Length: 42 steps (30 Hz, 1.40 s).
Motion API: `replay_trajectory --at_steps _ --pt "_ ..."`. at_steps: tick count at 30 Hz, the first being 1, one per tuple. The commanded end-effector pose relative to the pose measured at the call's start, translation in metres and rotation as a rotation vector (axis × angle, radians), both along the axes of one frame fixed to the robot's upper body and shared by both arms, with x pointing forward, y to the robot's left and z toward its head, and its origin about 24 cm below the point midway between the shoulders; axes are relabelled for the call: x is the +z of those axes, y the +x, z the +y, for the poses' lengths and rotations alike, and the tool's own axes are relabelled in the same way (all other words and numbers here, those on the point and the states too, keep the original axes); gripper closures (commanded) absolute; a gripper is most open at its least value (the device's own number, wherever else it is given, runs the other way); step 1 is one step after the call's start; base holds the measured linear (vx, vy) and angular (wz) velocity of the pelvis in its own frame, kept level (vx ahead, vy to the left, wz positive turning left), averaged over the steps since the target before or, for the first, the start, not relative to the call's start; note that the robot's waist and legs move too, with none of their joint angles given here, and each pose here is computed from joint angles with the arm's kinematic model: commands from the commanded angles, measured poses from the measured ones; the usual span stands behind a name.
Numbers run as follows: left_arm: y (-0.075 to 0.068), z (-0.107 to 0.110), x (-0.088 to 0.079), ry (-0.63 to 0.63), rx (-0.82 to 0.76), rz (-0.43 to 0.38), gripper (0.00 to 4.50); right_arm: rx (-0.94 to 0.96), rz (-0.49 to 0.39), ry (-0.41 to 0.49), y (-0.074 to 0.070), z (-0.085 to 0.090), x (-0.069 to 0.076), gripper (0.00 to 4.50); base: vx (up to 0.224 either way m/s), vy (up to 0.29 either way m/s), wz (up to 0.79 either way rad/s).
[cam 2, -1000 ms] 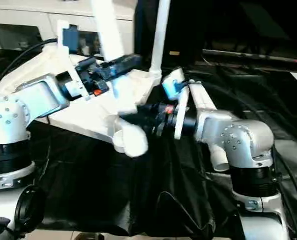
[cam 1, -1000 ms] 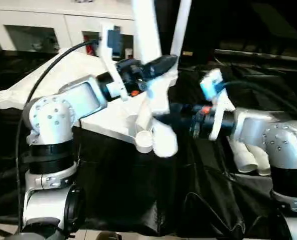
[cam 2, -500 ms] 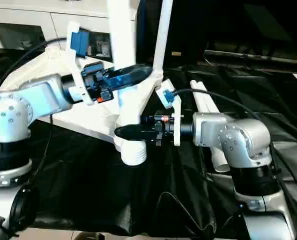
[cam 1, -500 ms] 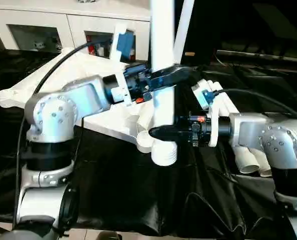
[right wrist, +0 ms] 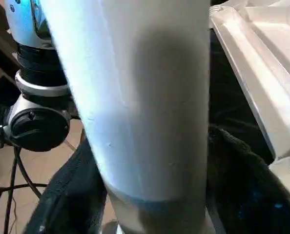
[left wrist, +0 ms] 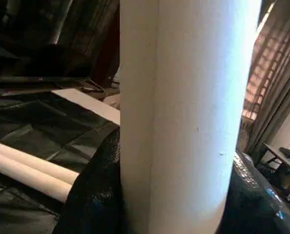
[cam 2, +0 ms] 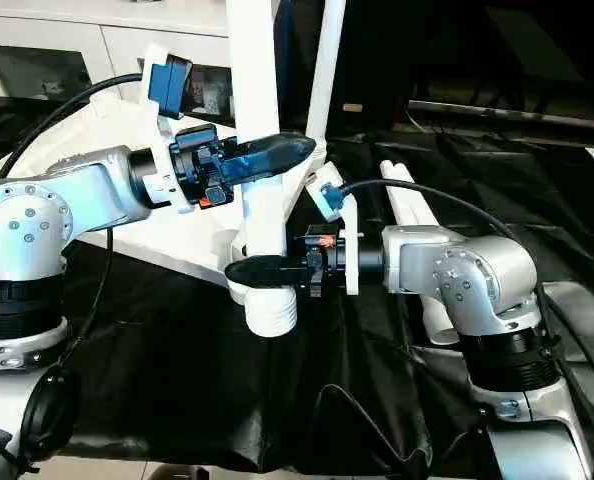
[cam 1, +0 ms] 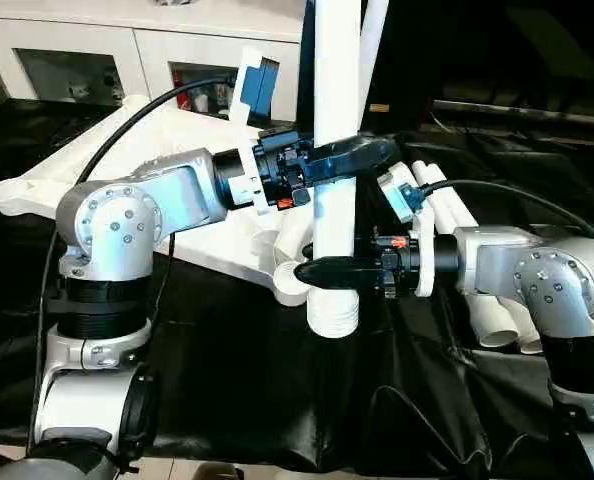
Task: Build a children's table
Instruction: Pick table leg
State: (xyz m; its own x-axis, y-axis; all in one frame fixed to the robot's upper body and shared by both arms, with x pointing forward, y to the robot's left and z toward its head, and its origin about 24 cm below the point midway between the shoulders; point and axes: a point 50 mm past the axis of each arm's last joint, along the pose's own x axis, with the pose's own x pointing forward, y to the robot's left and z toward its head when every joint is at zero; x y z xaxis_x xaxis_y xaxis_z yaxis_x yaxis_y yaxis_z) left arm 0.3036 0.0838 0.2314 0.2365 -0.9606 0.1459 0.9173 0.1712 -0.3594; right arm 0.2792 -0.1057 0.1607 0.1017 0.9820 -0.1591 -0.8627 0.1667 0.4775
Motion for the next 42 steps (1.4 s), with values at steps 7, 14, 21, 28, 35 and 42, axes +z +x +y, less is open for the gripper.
replay_trajectory --at_steps 7,14,21,28,35,42 --pt "-0.001 -0.002 0.009 -0.027 -0.012 -0.031 2.66 -0.016 -0.011 -0.004 0.000 -0.002 -0.002 2.44 0.000 0.000 0.00" --pt "0.008 0.002 0.011 -0.118 0.043 0.024 1.94 -0.024 -0.018 0.018 0.000 -0.002 -0.002 2.50 0.000 0.000 0.00" --pt "0.022 0.018 0.019 -0.319 0.217 0.023 1.25 -0.090 -0.024 0.083 0.003 -0.001 0.001 2.57 0.000 0.000 0.00" --pt "0.045 0.052 -0.012 -0.150 0.533 -0.050 1.15 -0.513 -0.111 0.107 0.033 -0.012 0.005 2.59 0.000 0.000 0.00" --pt "0.050 0.068 -0.085 0.809 0.457 -0.404 1.15 -0.608 -0.162 -0.059 0.029 -0.022 -0.011 2.59 0.000 0.000 0.00" --pt "0.037 0.100 -0.116 1.035 0.093 -0.359 1.15 -0.577 -0.173 -0.113 0.013 -0.026 -0.019 2.59 0.000 0.000 0.00"
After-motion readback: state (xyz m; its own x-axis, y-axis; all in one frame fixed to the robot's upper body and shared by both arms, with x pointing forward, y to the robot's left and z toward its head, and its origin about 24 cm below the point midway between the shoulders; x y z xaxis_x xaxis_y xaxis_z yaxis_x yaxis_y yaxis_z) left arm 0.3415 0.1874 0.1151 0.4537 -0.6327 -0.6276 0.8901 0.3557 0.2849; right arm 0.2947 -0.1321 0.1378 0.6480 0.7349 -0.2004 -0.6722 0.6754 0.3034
